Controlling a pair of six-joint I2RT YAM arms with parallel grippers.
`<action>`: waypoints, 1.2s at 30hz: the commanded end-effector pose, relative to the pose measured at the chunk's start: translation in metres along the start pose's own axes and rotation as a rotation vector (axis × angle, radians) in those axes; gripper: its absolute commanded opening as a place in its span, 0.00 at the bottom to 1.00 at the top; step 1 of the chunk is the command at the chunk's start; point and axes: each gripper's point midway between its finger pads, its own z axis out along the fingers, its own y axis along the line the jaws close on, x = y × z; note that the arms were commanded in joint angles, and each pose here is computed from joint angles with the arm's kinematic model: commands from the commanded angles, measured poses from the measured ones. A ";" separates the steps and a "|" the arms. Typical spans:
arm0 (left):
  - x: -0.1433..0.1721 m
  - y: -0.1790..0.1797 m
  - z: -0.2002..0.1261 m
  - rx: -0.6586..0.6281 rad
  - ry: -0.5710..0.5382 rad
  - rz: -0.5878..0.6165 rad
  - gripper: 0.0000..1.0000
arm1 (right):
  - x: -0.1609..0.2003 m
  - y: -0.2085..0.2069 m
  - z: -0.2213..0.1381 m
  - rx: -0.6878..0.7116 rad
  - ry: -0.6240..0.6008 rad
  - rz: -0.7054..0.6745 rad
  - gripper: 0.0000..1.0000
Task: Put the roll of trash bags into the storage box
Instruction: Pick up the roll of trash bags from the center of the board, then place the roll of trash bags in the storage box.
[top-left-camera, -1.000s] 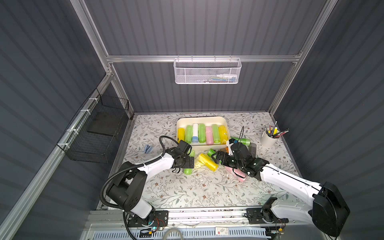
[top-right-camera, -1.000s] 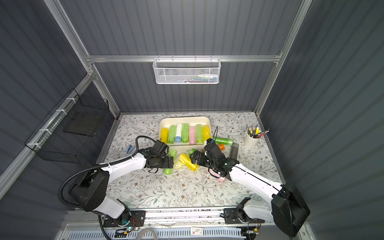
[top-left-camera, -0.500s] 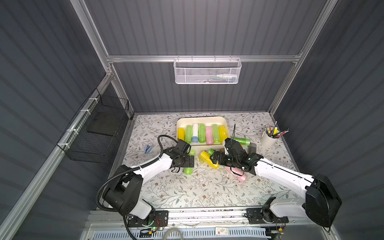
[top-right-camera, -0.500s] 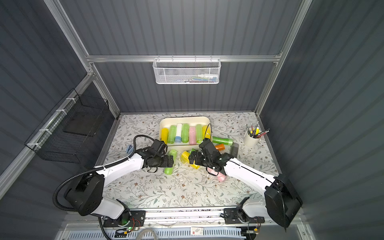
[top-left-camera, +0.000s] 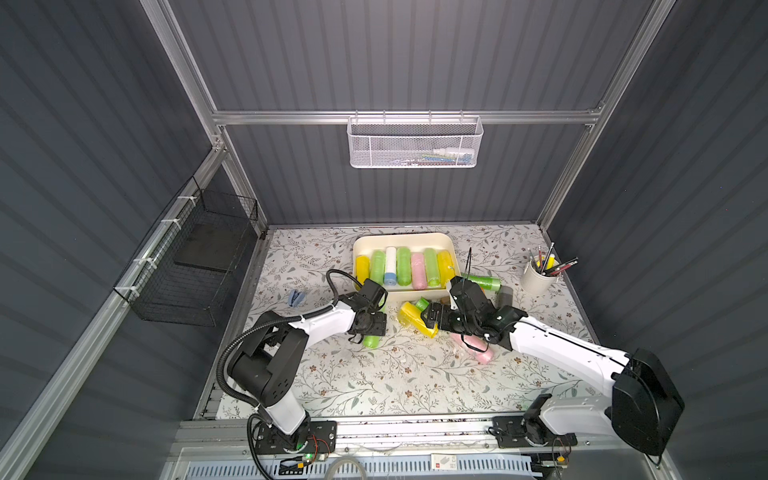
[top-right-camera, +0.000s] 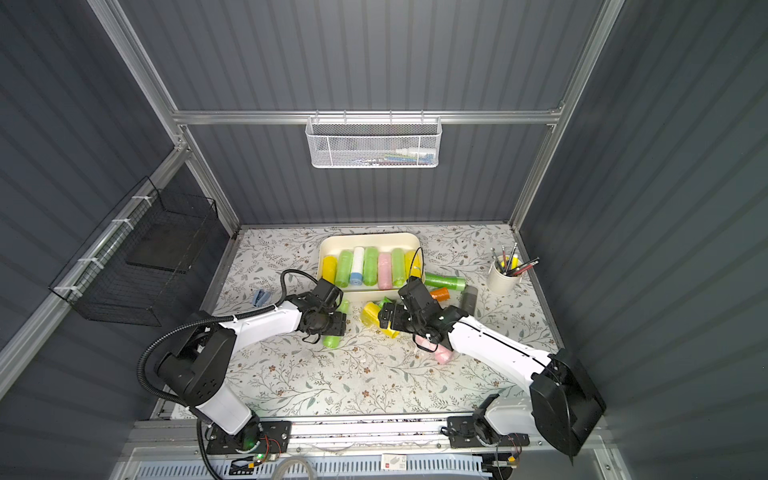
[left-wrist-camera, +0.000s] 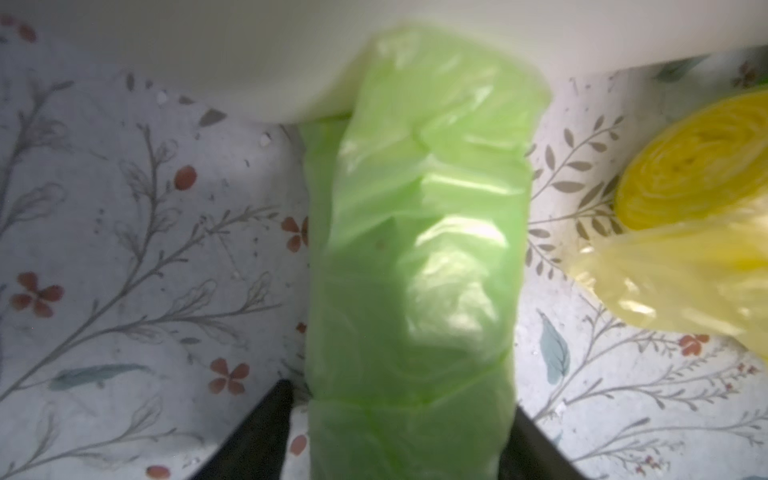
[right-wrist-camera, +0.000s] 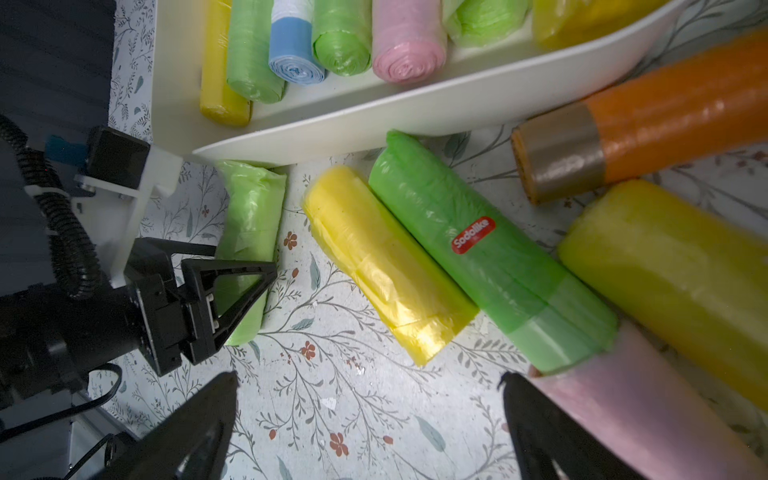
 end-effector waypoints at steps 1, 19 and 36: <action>-0.012 -0.005 -0.012 0.017 -0.046 0.007 0.57 | -0.001 -0.001 -0.005 0.003 -0.014 -0.006 0.99; -0.062 -0.030 -0.097 0.119 -0.233 0.026 0.50 | -0.015 0.032 -0.021 -0.152 -0.064 0.019 0.99; -0.119 -0.057 -0.116 0.177 -0.335 0.011 0.49 | -0.032 0.040 -0.046 -0.186 -0.144 -0.001 0.99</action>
